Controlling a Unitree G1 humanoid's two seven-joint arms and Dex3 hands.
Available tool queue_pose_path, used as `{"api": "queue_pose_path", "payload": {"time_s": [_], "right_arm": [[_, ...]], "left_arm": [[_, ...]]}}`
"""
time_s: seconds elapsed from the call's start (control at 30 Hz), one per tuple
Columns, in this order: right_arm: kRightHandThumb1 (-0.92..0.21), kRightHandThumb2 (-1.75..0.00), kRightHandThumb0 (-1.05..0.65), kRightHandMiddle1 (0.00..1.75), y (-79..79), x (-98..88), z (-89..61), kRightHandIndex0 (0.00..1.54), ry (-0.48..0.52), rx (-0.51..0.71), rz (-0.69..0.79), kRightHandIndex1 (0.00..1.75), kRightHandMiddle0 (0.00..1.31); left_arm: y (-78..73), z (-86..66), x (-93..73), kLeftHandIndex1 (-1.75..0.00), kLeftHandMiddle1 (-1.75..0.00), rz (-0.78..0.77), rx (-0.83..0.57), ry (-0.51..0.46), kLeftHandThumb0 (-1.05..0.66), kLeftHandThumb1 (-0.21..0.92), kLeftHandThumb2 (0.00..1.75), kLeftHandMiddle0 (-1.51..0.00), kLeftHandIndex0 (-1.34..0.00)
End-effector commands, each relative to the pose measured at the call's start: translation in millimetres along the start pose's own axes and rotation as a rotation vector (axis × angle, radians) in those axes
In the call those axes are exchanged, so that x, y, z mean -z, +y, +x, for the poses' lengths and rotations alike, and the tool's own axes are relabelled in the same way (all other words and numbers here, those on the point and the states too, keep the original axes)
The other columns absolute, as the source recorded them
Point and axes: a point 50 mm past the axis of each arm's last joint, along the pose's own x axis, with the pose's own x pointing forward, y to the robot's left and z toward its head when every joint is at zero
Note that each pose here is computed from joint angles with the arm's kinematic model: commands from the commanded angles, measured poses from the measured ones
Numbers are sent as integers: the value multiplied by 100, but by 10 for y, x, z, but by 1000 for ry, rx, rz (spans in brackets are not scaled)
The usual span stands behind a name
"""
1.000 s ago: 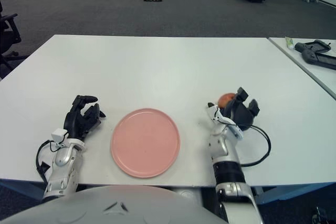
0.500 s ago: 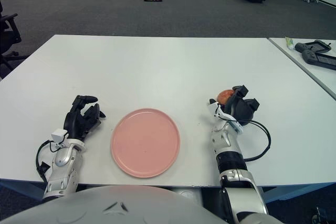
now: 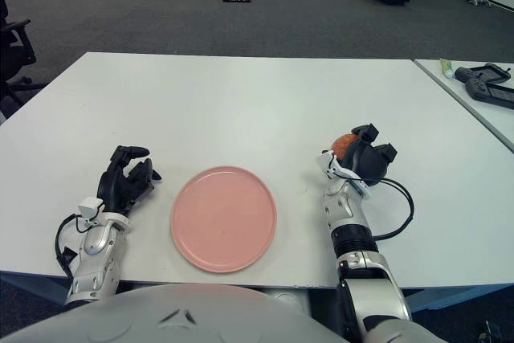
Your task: Put the apple into the plate.
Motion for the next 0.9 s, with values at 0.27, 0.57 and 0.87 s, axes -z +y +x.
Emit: {"api": "queue_pose_path", "payload": {"time_s": [0.27,0.57,0.87], "right_arm": [[6,-174,0,175,38,95,-129,88,53,14,113,174,68],[5,-173,0,175,4,73,-150,87,9,61,182,173,67],[4,-172,0,175,-38,53,-169,87,-20,100,219,173,66]], "left_arm": [[17,14,23,-175,-175,0,-13,19,-37,73,80,-73,-31],[17,16,20,-175,-175,3,-12,13,-38,72,81,-74,-31],[21,21,23,-175,-175,-4,-12,15,-38,72,82,-74,-32]]}}
